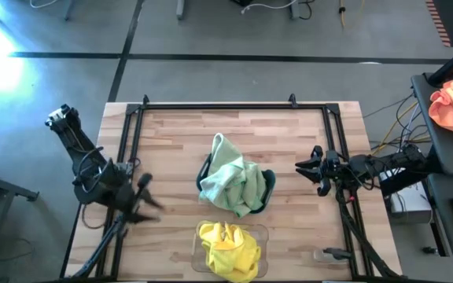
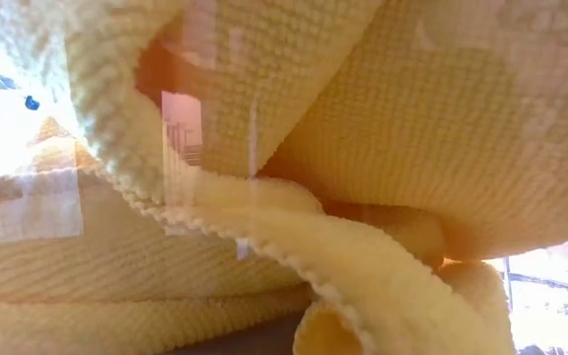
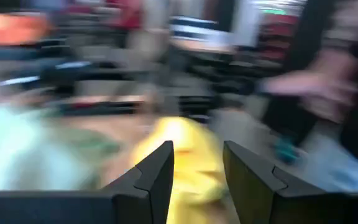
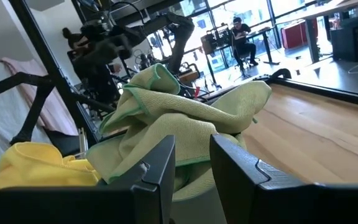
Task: Sort microfiber towel by color & place in baskets
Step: Return to Home Position
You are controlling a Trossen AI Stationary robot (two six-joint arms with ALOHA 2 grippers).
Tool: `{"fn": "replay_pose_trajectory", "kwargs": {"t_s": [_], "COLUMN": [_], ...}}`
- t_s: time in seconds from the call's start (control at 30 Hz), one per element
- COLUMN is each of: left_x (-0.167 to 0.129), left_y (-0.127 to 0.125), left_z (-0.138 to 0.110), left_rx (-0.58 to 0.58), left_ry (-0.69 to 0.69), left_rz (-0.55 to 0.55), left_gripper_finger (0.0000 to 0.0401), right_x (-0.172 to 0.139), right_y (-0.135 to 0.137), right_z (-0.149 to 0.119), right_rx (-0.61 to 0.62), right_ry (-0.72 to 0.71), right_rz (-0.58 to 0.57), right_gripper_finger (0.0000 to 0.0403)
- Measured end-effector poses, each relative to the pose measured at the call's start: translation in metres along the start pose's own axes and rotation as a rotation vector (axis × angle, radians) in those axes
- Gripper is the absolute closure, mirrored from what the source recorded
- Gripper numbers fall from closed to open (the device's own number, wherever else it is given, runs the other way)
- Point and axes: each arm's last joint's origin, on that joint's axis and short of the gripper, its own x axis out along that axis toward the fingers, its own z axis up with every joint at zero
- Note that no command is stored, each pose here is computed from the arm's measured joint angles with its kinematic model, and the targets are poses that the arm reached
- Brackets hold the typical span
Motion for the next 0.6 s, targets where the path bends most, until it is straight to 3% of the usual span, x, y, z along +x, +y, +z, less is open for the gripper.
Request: {"fn": "replay_pose_trajectory", "kwargs": {"t_s": [0.1,0.27,0.5,0.6], "left_x": [-0.006,-0.023,-0.040,-0.048], "left_y": [-0.004,-0.002,0.012,0.016], "left_z": [0.005,0.010,-0.001,-0.009], "left_rx": [0.010,0.049,0.094,0.137], "left_ry": [0.006,-0.008,-0.052,-0.121], "left_rz": [-0.234,-0.503,-0.542,-0.608], "left_gripper_finger": [0.0278,0.0278,0.0278,0.0278], "right_x": [0.000,0.000,0.000,0.000], "right_y": [0.000,0.000,0.000,0.000], "right_z": [0.000,0.000,0.000,0.000], "right_rx": [0.015,0.017,0.017,0.017], "right_ry": [0.000,0.000,0.000,0.000], "right_rz": [0.000,0.000,0.000,0.000], "right_gripper_finger": [0.0310,0.0310,0.0310,0.0310]}}
